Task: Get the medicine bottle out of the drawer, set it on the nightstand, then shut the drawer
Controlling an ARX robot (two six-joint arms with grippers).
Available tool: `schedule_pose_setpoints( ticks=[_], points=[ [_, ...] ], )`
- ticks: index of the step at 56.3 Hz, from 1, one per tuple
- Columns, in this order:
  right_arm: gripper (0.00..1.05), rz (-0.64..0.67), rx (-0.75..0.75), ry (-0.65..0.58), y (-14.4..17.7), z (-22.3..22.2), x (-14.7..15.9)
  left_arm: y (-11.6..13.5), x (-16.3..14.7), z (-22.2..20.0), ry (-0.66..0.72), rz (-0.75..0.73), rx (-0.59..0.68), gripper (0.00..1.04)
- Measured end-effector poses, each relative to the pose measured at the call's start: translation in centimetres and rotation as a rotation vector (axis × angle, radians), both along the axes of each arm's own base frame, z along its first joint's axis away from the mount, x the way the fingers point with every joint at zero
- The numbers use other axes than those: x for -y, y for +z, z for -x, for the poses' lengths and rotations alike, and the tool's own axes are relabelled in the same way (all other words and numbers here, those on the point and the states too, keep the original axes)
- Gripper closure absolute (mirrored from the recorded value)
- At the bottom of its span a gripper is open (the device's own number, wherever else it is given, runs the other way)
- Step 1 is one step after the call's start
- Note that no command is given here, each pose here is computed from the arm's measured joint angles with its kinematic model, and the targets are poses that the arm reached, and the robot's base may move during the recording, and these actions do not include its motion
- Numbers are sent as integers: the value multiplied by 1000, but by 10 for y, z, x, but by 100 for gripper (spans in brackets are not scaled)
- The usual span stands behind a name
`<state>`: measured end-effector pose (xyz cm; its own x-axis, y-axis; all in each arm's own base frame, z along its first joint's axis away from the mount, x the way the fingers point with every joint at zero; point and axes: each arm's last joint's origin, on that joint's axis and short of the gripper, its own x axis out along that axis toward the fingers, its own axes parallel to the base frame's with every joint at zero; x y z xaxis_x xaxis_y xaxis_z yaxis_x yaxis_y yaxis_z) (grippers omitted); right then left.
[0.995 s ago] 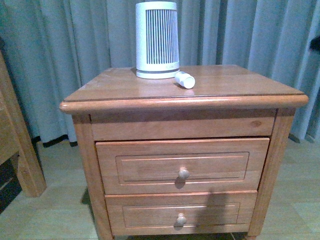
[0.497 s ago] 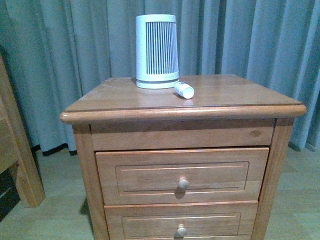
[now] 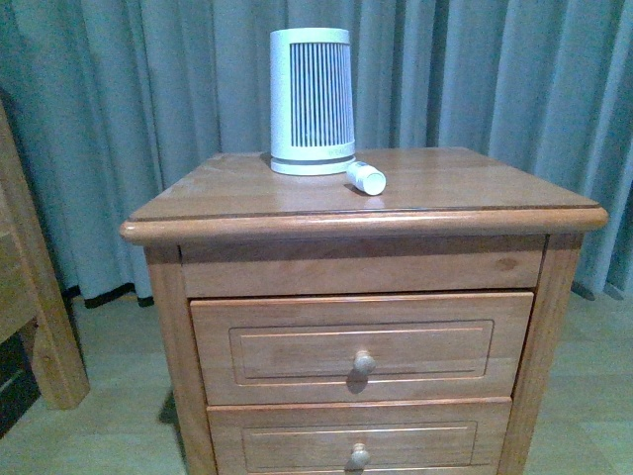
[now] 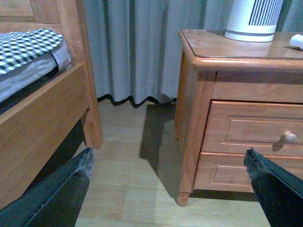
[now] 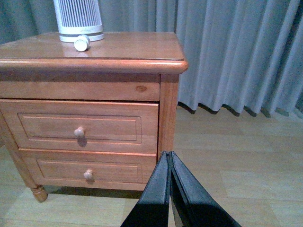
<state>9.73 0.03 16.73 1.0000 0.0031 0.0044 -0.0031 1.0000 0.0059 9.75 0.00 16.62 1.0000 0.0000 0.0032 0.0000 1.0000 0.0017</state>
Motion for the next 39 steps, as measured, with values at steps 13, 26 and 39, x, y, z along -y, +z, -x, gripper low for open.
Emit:
schedule_pose_setpoints(
  ticks=[13, 26, 39],
  points=[
    [63, 2, 0, 0, 0, 0, 0, 0, 0, 0, 0, 0, 0, 7],
    [22, 2, 0, 0, 0, 0, 0, 0, 0, 0, 0, 0, 0, 7],
    [7, 2, 0, 0, 0, 0, 0, 0, 0, 0, 0, 0, 0, 7]
  ],
)
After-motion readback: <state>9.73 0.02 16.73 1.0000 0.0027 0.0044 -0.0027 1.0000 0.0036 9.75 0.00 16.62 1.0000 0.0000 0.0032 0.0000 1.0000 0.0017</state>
